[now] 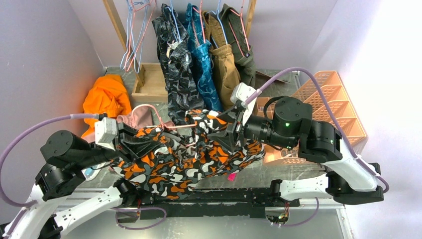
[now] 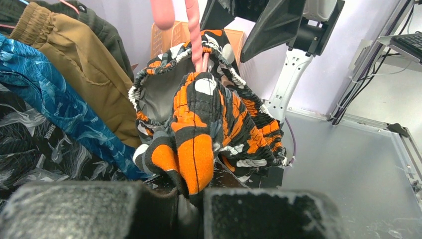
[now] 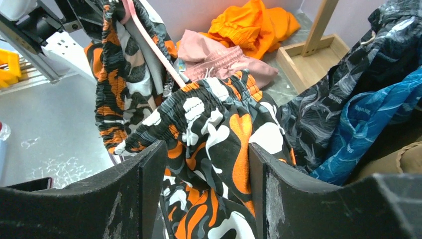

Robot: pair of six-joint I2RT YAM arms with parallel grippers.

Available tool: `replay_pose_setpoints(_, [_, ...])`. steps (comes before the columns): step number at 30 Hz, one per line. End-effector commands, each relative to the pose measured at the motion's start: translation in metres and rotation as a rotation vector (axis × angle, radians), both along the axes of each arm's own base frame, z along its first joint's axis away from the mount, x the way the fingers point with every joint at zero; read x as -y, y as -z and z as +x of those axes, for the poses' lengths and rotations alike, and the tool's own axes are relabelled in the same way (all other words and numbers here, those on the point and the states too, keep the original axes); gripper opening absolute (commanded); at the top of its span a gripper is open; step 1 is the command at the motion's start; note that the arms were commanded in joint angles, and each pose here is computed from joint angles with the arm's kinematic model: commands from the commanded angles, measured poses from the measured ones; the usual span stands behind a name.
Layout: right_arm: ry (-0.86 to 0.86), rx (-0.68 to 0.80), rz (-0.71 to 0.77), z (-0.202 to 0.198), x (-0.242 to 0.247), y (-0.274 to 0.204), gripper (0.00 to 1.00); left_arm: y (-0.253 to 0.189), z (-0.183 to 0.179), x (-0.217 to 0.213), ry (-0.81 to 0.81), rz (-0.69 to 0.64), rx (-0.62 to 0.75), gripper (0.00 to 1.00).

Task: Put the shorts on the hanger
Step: Hang the shorts on the hanger.

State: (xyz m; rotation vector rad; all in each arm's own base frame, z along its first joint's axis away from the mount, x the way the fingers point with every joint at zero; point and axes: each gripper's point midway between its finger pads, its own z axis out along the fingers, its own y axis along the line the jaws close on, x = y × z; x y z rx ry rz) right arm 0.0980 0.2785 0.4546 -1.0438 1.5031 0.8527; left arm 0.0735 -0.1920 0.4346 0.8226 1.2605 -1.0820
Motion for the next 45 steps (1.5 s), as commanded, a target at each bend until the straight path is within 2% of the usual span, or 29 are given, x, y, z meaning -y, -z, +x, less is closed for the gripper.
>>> replay_pose_setpoints(1, [0.029,0.076,0.054,0.006,0.01,-0.02,0.62,-0.021,0.002,-0.003,-0.018,-0.054,0.025,0.07])
replay_pose_setpoints(6, [0.239,0.135,0.152,0.031,0.052,-0.038,0.6,-0.033,-0.002,-0.009,-0.029,-0.078,0.049,0.07])
replay_pose_setpoints(12, [0.305,0.117,0.194,0.031,0.085,-0.03,0.59,-0.051,-0.008,-0.021,-0.049,-0.143,0.088,0.07])
replay_pose_setpoints(21, [0.261,0.052,0.131,0.021,0.082,0.003,0.39,-0.072,-0.014,-0.029,-0.049,-0.223,0.126,0.07])
replay_pose_setpoints(24, [0.267,0.035,0.067,0.023,0.077,0.019,0.29,-0.076,-0.014,-0.03,-0.049,-0.236,0.133,0.07])
replay_pose_setpoints(26, [0.277,0.033,0.06,0.024,0.081,0.019,0.27,-0.075,-0.012,-0.029,-0.055,-0.227,0.13,0.07])
replay_pose_setpoints(27, [0.269,0.038,0.084,0.022,0.083,0.012,0.29,-0.074,-0.012,-0.028,-0.056,-0.219,0.127,0.07])
replay_pose_setpoints(31, [0.205,0.081,0.24,0.008,0.094,-0.036,0.5,-0.059,-0.01,-0.017,-0.023,-0.139,0.1,0.07])
replay_pose_setpoints(33, [0.174,0.109,0.273,0.004,0.094,-0.055,0.55,-0.049,-0.012,-0.008,0.023,-0.093,0.085,0.07])
replay_pose_setpoints(39, [0.05,0.16,0.229,-0.003,0.055,-0.07,0.58,-0.03,-0.019,0.015,0.156,-0.023,0.057,0.07])
replay_pose_setpoints(45, [-0.14,0.1,0.21,-0.024,0.0,-0.066,0.56,-0.02,-0.025,0.025,0.226,-0.014,0.044,0.07])
